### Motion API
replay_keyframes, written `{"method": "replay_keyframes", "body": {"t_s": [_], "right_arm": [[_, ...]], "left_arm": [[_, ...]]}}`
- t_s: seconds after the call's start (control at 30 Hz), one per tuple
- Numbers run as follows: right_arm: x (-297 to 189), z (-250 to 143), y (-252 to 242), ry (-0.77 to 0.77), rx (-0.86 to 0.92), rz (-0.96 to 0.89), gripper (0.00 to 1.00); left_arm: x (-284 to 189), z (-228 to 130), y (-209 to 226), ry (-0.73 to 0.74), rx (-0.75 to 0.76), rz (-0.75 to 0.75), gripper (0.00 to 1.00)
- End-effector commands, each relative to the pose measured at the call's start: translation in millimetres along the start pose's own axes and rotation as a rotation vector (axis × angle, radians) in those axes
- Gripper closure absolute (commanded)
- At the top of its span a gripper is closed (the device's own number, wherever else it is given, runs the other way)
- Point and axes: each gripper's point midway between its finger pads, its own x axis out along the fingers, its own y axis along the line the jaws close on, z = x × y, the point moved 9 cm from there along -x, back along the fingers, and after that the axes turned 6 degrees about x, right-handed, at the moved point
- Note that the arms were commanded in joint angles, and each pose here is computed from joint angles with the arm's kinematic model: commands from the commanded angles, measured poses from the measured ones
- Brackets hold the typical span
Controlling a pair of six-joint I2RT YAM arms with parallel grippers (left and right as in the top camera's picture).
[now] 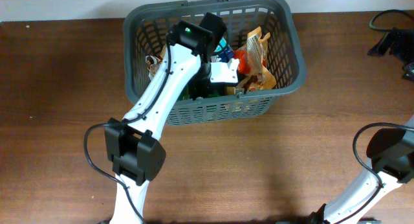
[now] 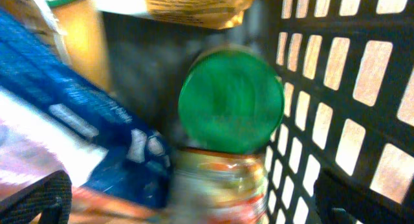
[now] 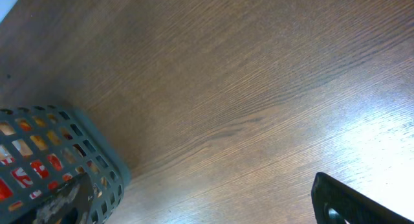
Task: Pack container
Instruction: 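Carry the seasoning jar into the basket and release it, then withdraw the left gripper out of the basket to the left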
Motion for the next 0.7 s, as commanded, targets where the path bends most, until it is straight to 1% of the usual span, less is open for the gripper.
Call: {"method": "replay_keyframes", "body": {"t_s": [0.0, 0.13, 0.2, 0.27, 0.3, 0.33, 0.4, 0.5, 0.57, 0.67], "right_arm": [[0.5, -0.7, 0.0, 0.009, 0.008, 0.01, 0.01], [0.5, -0.6, -0.1, 0.009, 0.008, 0.01, 0.01], [0.5, -0.6, -0.1, 0.009, 0.008, 0.01, 0.01], [0.5, -0.6, -0.1, 0.009, 0.008, 0.01, 0.01], [0.5, -0.6, 0.0, 0.009, 0.008, 0.01, 0.01], [0.5, -0.6, 0.0, 0.009, 0.008, 0.01, 0.01], [0.5, -0.6, 0.0, 0.009, 0.008, 0.01, 0.01], [0.5, -0.6, 0.0, 0.009, 0.008, 0.01, 0.01], [0.5, -0.7, 0.0, 0.009, 0.008, 0.01, 0.01], [0.5, -0.6, 0.0, 0.009, 0.008, 0.01, 0.01]], "left_arm": [[-58.6, 2.9, -13.7, -0.049, -0.028, 0.147, 0.01], [-86.5, -4.5, -18.3, -0.086, -0.062, 0.223, 0.01], [-106.5, -14.4, -15.5, -0.091, -0.178, 0.322, 0.01], [-133.7, -32.9, -9.7, -0.096, -0.349, 0.462, 0.01], [-156.9, -51.4, -8.0, -0.111, -0.467, 0.56, 0.01], [-173.1, -66.1, -8.4, -0.128, -0.542, 0.618, 0.01], [-202.8, -98.9, -11.3, -0.179, -0.684, 0.709, 0.01], [-239.5, -157.7, -17.9, -0.245, -0.951, 0.848, 0.01], [-256.1, -203.7, -24.4, -0.272, -1.163, 0.929, 0.01], [-263.7, -265.2, -34.7, -0.297, -1.421, 0.972, 0.01]]}}
